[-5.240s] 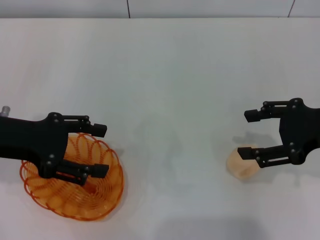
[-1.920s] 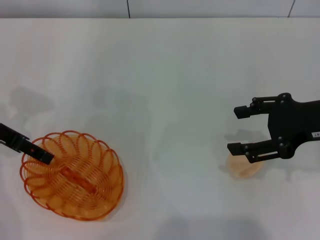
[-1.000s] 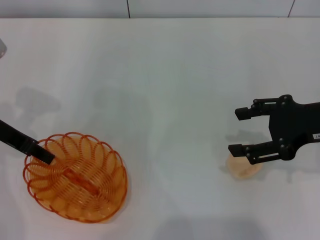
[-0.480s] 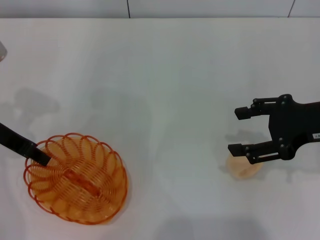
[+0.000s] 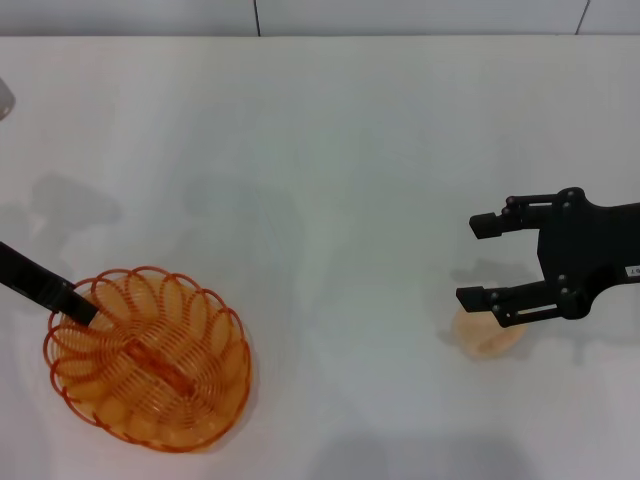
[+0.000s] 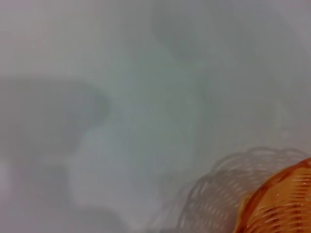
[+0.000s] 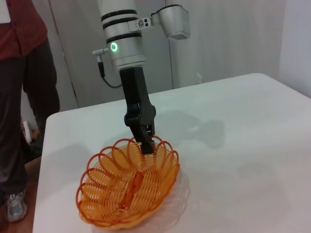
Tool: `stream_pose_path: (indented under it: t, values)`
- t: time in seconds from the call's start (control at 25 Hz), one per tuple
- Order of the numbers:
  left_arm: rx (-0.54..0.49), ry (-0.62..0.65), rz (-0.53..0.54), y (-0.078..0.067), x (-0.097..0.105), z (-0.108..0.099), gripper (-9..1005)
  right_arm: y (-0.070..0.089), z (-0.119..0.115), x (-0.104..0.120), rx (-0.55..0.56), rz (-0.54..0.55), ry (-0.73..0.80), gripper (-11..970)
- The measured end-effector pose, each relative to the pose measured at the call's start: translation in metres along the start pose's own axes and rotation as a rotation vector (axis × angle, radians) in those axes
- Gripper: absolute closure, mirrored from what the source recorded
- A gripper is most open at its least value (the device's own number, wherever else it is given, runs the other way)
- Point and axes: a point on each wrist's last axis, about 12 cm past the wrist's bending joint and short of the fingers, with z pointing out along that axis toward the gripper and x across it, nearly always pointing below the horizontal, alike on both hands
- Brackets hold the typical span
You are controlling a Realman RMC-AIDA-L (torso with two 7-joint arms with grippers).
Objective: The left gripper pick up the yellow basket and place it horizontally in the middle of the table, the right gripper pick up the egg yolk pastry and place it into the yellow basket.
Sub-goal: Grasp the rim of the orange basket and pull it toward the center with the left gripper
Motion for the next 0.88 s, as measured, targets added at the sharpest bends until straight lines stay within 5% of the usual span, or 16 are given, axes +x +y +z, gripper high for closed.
stream_pose_path:
  t: [0.32, 0.6, 0.88]
  values:
    - [0.008, -0.028, 0.013, -0.001, -0.004, -0.004, 899, 0.0, -0.001, 0.0, 0.003, -0.001, -0.001, 162]
    - [0.127, -0.205, 0.003, -0.006, -0.013, -0.015, 907, -0.001, -0.001, 0.0, 0.006, 0.002, -0.006, 162]
    - [0.189, -0.228, -0.077, -0.014, -0.018, -0.009, 912, -0.001, -0.001, -0.002, 0.004, -0.001, -0.014, 162]
